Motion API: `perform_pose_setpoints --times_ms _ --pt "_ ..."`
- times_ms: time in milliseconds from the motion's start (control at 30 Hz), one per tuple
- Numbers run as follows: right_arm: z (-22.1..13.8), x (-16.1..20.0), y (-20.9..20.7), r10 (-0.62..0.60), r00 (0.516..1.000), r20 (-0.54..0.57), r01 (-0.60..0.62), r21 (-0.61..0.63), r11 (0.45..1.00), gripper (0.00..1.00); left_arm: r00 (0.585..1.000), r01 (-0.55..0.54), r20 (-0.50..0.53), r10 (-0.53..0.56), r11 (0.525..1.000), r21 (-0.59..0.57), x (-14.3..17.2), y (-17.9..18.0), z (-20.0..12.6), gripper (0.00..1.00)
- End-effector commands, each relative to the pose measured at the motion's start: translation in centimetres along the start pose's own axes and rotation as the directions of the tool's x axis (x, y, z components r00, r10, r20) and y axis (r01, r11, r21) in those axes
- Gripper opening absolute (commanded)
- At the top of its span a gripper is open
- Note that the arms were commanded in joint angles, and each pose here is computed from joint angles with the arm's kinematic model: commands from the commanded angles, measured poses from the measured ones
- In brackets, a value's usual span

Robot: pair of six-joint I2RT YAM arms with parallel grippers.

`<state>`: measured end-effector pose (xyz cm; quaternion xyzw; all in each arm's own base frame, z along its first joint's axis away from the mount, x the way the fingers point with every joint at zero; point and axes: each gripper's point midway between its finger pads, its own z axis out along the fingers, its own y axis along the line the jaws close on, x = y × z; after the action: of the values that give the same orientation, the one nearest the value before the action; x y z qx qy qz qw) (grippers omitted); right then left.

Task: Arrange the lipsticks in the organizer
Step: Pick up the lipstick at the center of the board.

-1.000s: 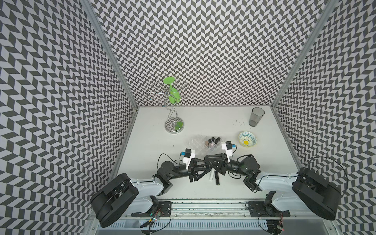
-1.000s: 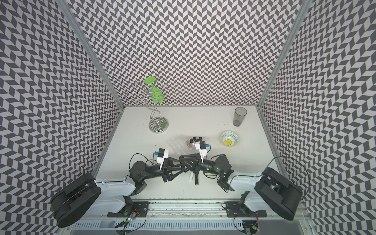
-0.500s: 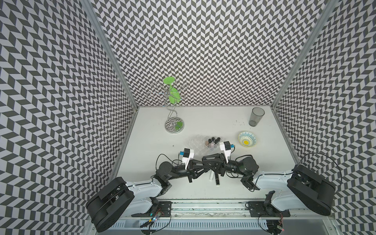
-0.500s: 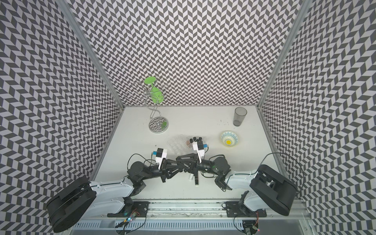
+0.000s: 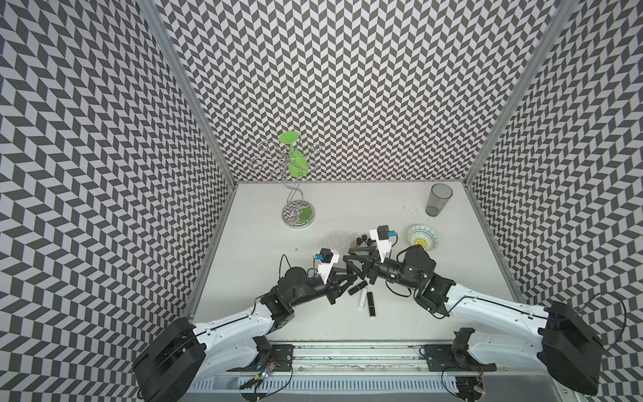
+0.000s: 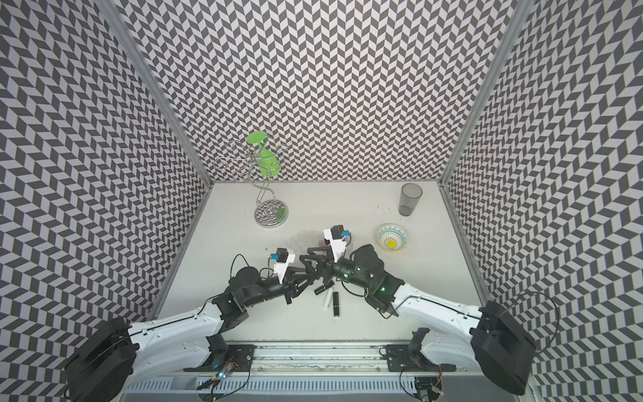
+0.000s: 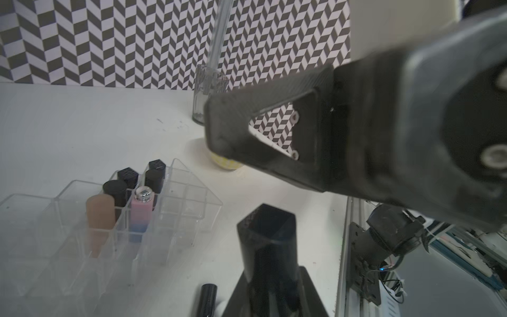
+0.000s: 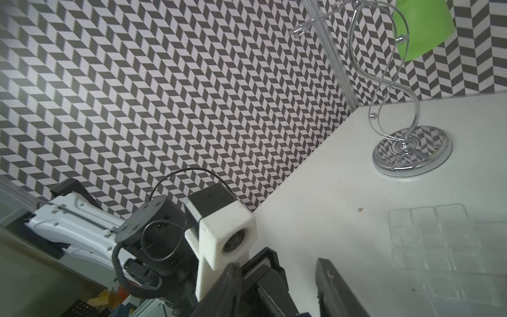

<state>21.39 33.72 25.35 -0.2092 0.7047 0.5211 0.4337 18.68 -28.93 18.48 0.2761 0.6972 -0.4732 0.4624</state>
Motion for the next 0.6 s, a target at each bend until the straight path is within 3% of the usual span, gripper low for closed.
perform_pose_setpoints --times_ms 0,167,567 --pt "0.1 4.2 -2.8 0.01 0.985 -0.172 0.011 0.125 0.992 0.46 0.999 -0.032 -0.039 0.029 0.997 -0.067 0.3 1.0 0.4 0.0" --pt "0.3 4.9 -3.6 0.0 0.979 -0.206 0.041 0.195 0.98 0.46 0.999 -0.033 -0.041 0.03 0.996 -0.079 0.4 1.3 0.4 0.0" --pt "0.6 4.7 -3.7 -0.026 0.98 -0.196 0.066 0.204 0.977 0.42 0.998 -0.031 -0.062 0.027 0.997 -0.069 0.7 1.3 0.8 0.0"
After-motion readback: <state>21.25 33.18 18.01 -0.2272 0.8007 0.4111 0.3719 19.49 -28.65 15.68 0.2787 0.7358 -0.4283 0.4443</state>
